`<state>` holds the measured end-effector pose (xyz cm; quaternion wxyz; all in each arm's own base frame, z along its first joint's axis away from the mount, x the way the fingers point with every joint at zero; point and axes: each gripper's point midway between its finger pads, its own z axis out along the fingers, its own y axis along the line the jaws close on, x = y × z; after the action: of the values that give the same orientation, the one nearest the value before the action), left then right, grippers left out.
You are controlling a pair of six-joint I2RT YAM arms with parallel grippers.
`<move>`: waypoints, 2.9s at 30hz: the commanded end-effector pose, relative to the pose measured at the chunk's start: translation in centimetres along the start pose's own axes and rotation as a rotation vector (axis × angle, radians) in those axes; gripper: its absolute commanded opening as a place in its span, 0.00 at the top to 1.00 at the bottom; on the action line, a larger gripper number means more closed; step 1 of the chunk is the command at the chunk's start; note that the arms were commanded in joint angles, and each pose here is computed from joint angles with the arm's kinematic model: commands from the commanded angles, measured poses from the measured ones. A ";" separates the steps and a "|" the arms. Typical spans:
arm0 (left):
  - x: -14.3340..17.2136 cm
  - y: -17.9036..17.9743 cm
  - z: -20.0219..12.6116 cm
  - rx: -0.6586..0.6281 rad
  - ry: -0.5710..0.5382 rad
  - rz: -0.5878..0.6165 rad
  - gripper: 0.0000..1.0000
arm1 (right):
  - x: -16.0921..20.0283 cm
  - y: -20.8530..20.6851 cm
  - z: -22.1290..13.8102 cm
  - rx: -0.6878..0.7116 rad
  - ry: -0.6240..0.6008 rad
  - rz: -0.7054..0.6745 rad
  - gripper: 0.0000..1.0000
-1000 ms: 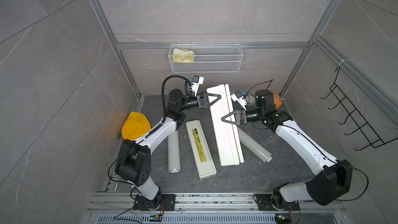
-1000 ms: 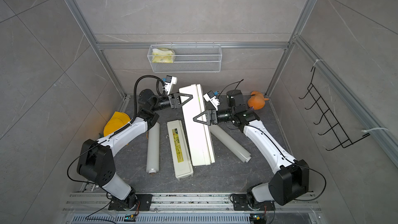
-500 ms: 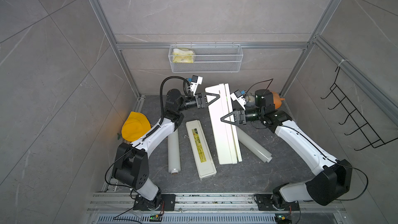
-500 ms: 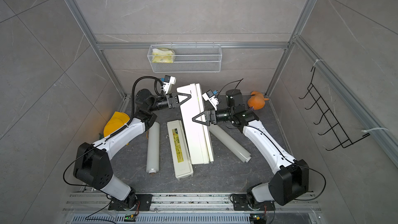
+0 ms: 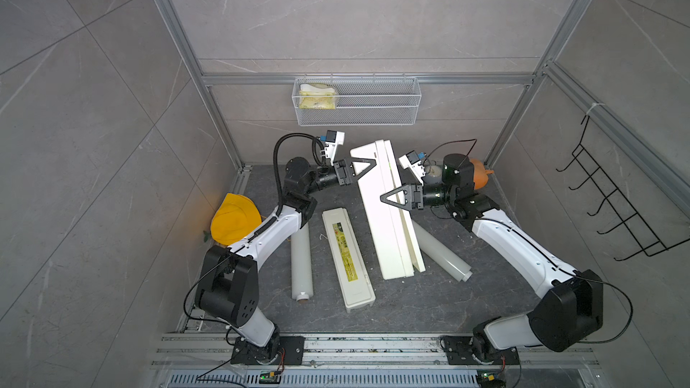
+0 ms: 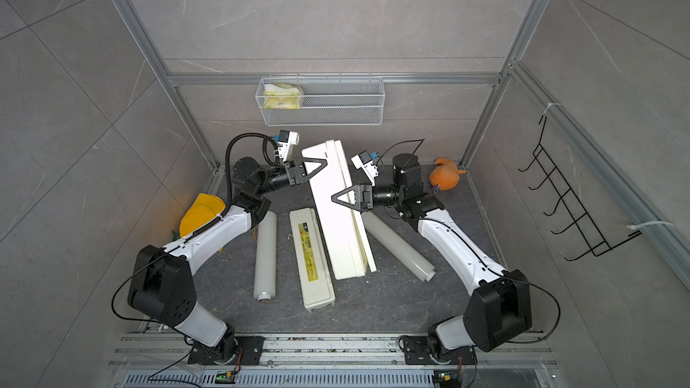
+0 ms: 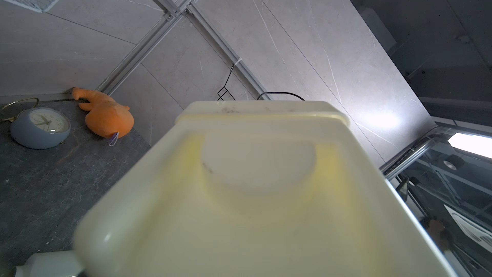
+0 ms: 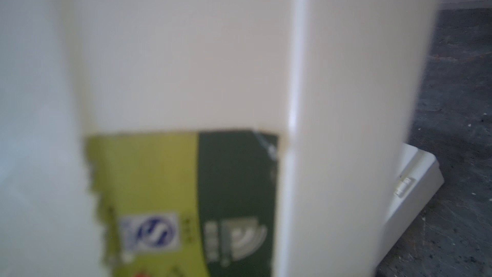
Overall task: Put plastic wrap rolls into dispensers
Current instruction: Open the lid of the plastic wrap cutting box, then place the lid at the center of the board.
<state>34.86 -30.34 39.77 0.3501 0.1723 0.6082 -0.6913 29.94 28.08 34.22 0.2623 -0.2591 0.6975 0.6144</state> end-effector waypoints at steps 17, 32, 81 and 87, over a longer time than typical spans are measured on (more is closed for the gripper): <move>-2.4 -1.2 -3.3 -0.025 -0.085 0.147 0.54 | -2.4 0.7 -2.9 0.063 -0.176 0.027 0.26; -3.0 -4.3 -4.0 0.081 -0.050 0.205 0.54 | -2.7 3.4 -3.4 -0.066 -0.195 0.002 0.26; -2.3 5.3 -3.2 -0.061 0.015 -0.051 0.52 | 9.2 -35.6 -23.7 1.379 0.611 -0.225 0.03; -2.1 5.4 -3.1 -0.058 0.026 -0.055 0.42 | 9.6 -34.9 -23.1 1.314 0.620 -0.145 0.00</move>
<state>39.96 -26.92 34.22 0.3099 0.1251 0.6598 -0.6731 46.41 0.40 4.88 0.2144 -0.2644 0.9369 -0.0797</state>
